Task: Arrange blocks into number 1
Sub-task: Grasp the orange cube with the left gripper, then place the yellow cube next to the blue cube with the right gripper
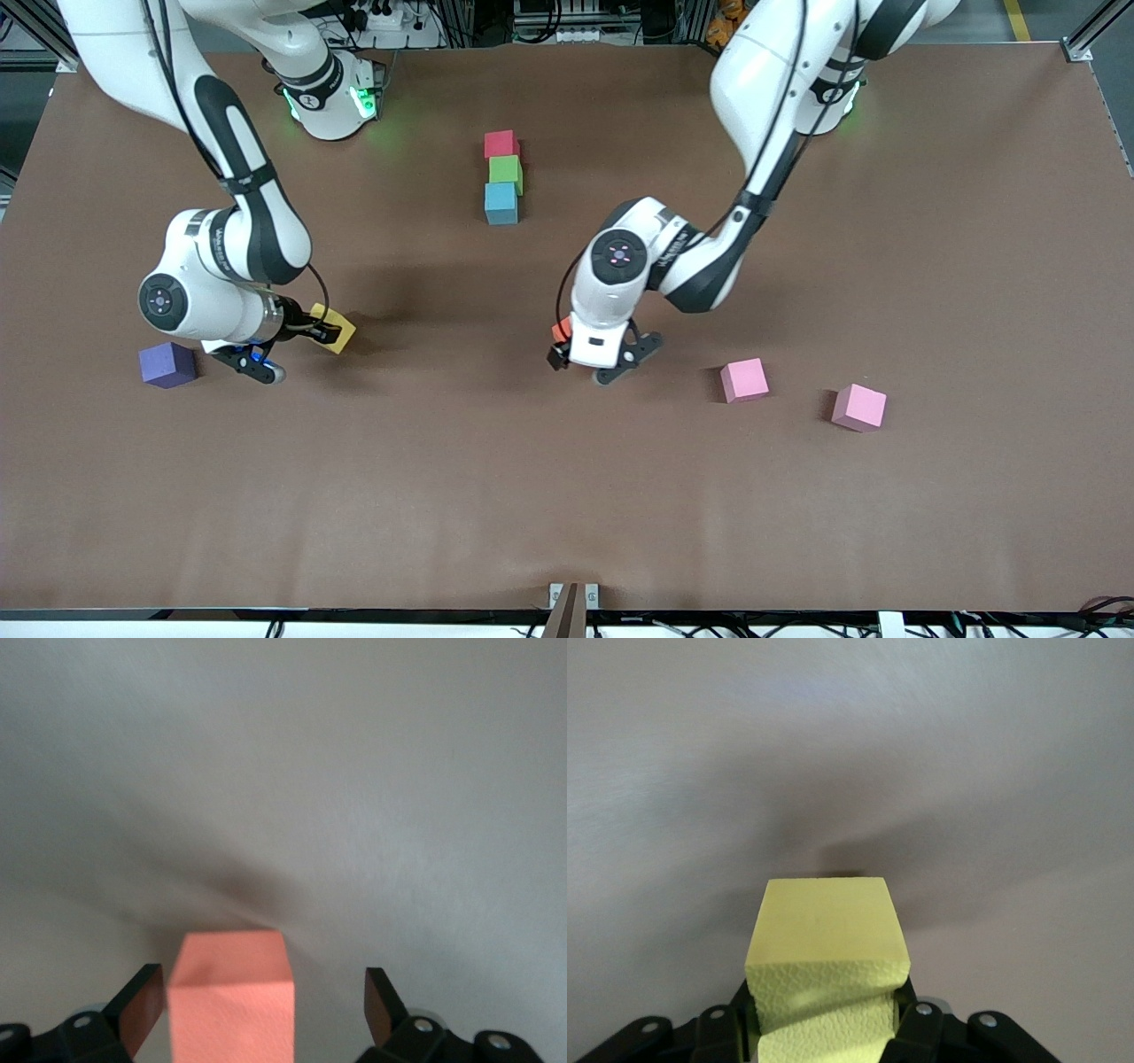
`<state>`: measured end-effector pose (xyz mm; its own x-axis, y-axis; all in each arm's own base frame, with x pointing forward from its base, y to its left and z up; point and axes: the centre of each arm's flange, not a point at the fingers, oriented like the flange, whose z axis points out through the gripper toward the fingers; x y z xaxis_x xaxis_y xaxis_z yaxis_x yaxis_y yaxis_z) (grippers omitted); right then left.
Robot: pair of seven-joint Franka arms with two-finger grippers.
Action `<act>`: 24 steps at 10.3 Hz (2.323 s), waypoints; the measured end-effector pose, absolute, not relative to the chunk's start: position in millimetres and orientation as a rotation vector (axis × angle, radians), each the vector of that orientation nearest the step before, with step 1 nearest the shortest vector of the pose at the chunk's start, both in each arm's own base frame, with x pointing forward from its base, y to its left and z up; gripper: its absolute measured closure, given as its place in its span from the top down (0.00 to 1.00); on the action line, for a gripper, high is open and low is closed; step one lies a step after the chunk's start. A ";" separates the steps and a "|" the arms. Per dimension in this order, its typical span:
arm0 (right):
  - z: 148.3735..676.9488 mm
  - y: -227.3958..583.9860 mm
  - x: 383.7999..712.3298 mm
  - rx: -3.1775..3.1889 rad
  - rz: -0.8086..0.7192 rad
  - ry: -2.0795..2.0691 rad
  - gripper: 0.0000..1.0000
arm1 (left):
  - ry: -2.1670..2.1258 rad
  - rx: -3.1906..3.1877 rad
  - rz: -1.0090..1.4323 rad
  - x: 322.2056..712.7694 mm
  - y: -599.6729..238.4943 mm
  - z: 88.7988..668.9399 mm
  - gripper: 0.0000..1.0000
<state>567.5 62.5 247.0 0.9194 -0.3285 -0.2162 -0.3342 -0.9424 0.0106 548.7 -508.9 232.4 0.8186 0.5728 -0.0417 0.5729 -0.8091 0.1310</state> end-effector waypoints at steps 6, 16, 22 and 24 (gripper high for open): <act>296.7 187.2 486.7 -3.069 0.109 0.192 0.59 | 0.867 2.930 -0.039 527.4 -526.0 224.3 1.00; 242.0 325.7 401.8 -3.062 0.070 0.201 0.59 | 0.882 2.996 -0.097 520.2 -524.6 221.3 1.00; 230.7 384.3 353.1 -3.059 0.095 0.105 0.59 | 0.872 2.985 -0.085 516.0 -530.9 207.1 1.00; 227.0 389.0 344.9 -3.065 0.113 0.097 0.59 | 0.873 2.983 -0.083 515.8 -530.8 196.0 1.00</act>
<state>344.9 389.0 227.0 0.9953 -0.0604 -0.0756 -0.0658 -0.9953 -0.0709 515.8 -530.8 196.0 0.8408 0.5380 -0.0600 0.5397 -0.8417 0.0161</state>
